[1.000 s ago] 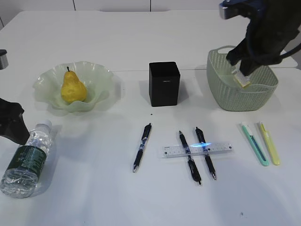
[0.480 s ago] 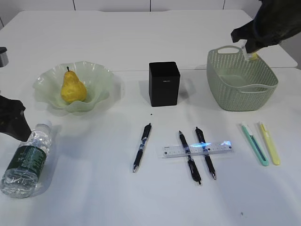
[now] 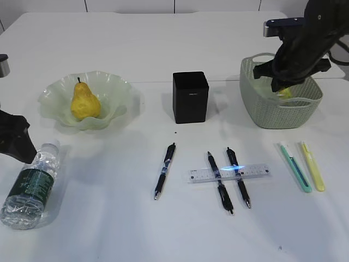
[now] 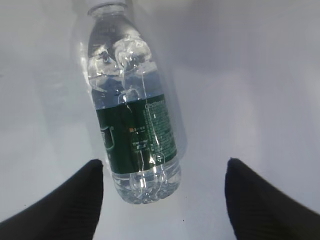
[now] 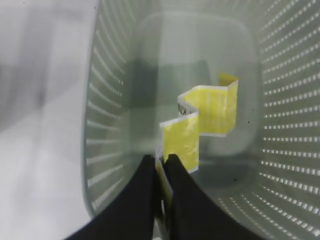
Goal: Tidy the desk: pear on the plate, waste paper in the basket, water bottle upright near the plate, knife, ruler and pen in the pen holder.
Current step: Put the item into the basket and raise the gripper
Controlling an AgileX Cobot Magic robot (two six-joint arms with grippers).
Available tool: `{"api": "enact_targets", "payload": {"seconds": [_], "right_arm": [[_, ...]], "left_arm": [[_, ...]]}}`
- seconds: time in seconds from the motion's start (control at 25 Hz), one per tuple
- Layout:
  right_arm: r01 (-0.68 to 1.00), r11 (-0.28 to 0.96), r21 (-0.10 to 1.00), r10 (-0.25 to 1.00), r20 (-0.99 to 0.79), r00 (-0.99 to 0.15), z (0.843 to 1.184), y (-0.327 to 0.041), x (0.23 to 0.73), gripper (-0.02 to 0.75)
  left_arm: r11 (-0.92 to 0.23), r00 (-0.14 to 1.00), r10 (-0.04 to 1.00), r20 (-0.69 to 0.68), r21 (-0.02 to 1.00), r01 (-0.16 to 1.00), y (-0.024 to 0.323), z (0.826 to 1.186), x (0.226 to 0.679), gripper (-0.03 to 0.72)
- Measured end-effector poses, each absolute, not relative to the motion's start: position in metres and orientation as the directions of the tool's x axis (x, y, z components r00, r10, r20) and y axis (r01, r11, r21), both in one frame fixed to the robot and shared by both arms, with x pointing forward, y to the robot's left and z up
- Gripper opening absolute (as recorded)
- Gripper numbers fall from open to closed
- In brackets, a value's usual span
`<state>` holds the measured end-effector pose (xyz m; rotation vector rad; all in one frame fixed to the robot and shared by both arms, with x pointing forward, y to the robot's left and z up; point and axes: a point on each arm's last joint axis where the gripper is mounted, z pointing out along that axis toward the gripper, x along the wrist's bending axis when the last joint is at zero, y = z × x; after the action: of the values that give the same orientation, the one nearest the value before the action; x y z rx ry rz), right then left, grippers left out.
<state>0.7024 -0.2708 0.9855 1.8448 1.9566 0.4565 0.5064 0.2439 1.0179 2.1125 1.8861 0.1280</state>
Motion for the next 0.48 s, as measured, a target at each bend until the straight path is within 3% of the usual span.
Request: {"api": "enact_targets", "payload": {"seconds": [0.08, 0.28, 0.36, 0.48], "right_arm": [[0.865, 0.052, 0.498, 0.997, -0.076, -0.016, 0.982, -0.272, 0.704, 0.12], [0.861, 0.03, 0.508, 0.996, -0.09, 0.018, 0.985, -0.275, 0.706, 0.389], [0.861, 0.023, 0.508, 0.996, -0.09, 0.027, 0.991, -0.275, 0.707, 0.456], [0.87, 0.008, 0.493, 0.995, -0.09, 0.043, 1.006, -0.276, 0.708, 0.491]], "left_arm": [[-0.088, 0.131, 0.982, -0.137, 0.284, 0.955, 0.244, 1.018, 0.506, 0.538], [-0.087, 0.131, 0.982, -0.136, 0.287, 0.954, 0.244, 1.018, 0.507, 0.538], [-0.087, 0.131, 0.982, -0.136, 0.289, 0.953, 0.244, 1.018, 0.507, 0.538], [-0.086, 0.131, 0.982, -0.136, 0.292, 0.953, 0.244, 1.018, 0.507, 0.538]]}}
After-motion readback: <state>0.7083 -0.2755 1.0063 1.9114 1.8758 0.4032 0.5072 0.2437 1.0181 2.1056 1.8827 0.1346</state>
